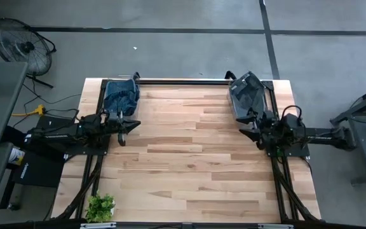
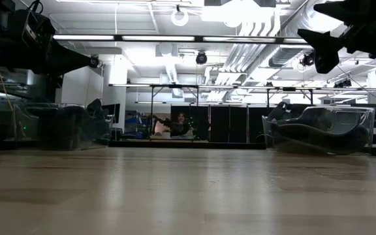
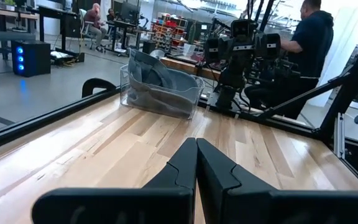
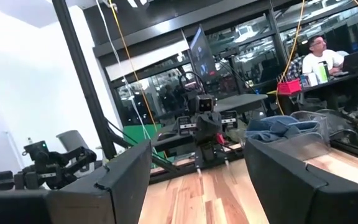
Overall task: Pick & Place hat
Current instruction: Return to Home Position
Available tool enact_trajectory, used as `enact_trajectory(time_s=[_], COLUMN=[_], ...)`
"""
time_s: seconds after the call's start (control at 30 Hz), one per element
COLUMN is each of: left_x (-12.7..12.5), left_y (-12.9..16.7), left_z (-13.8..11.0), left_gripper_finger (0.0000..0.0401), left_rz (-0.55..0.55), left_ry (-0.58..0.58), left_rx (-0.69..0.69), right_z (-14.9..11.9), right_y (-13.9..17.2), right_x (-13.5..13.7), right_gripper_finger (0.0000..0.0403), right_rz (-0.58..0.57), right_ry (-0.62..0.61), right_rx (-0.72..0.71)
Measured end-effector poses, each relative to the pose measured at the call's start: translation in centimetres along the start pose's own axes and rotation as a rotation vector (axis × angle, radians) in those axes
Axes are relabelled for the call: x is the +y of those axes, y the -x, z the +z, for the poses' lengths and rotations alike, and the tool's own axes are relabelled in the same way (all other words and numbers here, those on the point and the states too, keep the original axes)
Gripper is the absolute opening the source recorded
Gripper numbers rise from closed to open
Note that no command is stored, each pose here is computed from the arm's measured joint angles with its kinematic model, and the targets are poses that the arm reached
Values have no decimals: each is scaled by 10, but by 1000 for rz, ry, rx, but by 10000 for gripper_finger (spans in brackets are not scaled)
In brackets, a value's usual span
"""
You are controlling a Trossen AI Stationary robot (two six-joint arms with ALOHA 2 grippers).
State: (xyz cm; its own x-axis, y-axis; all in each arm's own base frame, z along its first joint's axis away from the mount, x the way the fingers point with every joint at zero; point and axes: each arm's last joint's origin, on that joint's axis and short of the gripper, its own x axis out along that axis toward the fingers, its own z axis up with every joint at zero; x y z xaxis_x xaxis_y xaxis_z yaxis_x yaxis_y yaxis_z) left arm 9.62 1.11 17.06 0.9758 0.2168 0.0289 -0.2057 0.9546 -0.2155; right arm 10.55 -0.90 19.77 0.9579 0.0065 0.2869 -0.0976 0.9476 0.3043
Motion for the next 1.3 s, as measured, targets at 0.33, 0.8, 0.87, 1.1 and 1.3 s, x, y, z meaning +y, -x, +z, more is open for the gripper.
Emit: enact_trajectory(time_s=[0.33, 0.8, 0.87, 1.1, 1.3], left_x=[0, 0, 0, 0, 0], left_y=[0, 0, 0, 0, 0], left_z=[0, 0, 0, 0, 0], left_gripper_finger=[0, 0, 0, 0, 0], left_rz=[-1, -1, -1, -1, -1], left_ry=[0, 1, 1, 1, 1], left_rx=[0, 0, 0, 0, 0], right_z=[-4, -11, -14, -13, -14], right_y=[9, 14, 14, 14, 14], right_x=[-1, -3, -4, -4, -4], right_gripper_finger=[252, 252, 252, 252, 252], right_rz=[-27, -48, -61, -57, -58], right_ry=[4, 100, 108, 162, 135], right_rx=[45, 124, 149, 150, 155])
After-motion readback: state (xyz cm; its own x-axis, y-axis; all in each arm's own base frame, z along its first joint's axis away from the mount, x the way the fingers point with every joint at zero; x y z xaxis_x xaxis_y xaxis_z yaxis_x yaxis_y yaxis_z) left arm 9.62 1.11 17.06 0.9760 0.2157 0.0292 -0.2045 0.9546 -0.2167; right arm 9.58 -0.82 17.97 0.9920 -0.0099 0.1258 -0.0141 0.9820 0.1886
